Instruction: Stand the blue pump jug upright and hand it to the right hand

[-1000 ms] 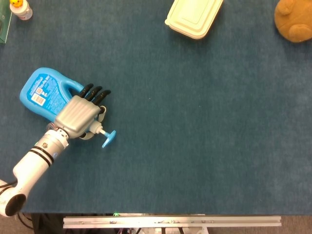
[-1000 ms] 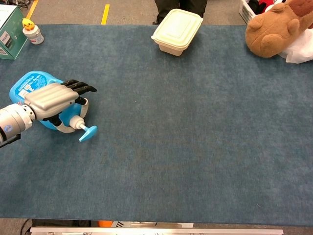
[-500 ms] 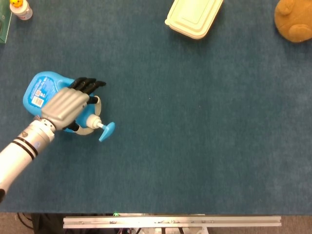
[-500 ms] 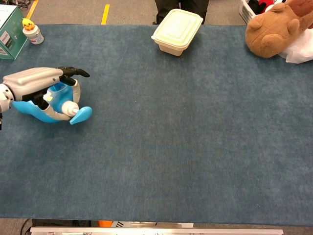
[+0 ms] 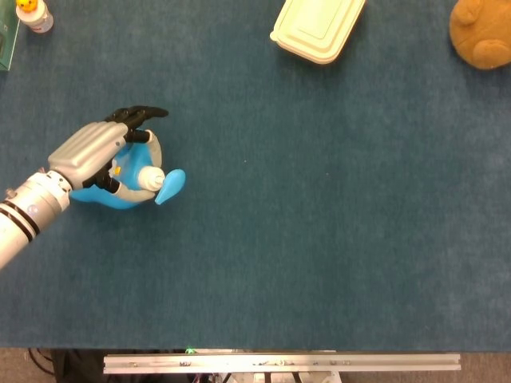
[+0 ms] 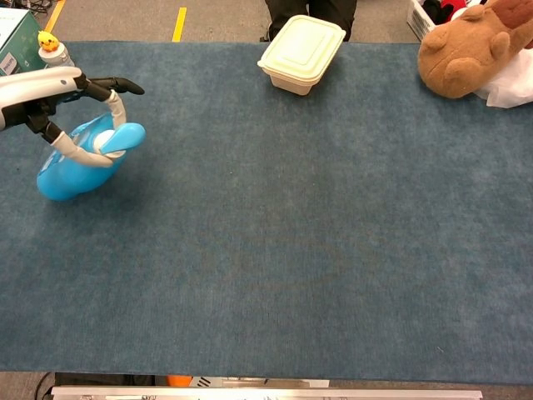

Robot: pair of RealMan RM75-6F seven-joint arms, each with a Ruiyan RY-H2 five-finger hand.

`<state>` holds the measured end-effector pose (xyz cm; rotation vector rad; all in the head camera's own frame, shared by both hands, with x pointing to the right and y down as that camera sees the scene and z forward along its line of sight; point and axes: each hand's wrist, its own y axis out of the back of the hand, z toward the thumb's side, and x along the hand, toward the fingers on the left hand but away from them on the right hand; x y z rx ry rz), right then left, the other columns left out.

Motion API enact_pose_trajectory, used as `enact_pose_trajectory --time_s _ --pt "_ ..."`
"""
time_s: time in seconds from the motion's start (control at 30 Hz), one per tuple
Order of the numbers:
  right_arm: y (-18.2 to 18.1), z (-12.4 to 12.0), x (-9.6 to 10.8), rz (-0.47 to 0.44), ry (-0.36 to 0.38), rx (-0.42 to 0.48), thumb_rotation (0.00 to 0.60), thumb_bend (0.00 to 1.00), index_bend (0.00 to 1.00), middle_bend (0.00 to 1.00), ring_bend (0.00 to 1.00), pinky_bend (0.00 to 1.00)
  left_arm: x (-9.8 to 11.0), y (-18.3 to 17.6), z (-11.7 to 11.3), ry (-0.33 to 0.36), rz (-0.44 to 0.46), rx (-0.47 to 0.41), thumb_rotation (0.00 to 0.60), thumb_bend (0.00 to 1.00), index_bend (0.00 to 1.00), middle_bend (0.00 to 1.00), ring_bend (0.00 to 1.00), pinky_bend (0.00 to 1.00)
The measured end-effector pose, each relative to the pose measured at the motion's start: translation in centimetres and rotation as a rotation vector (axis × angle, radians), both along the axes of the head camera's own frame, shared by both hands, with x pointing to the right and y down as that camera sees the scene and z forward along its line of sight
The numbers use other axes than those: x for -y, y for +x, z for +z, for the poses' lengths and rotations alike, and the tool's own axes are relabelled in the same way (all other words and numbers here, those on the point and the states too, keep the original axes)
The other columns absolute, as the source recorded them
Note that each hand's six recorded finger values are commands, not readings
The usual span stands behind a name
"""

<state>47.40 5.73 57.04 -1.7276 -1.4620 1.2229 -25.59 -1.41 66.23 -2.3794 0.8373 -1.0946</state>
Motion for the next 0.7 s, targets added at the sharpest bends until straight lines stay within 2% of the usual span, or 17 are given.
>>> enact_pose_trajectory --time_s 0.37,0.7 --pt "-0.1 -0.3 -0.2 0.002 0.001 -0.005 0.6 0.08 0.08 0.22 0.11 0.24 1.8 0.2 -1.2 -0.134 -0.061 -0.161 0.6 0.19 0.62 0.09 0.0 0.0" --pt "-0.1 -0.5 -0.5 0.014 0.005 -0.009 0.6 0.08 0.08 0.22 0.11 0.24 3.6 -0.3 -1.6 -0.245 -0.073 -0.257 0.6 0.19 0.62 0.09 0.0 0.0"
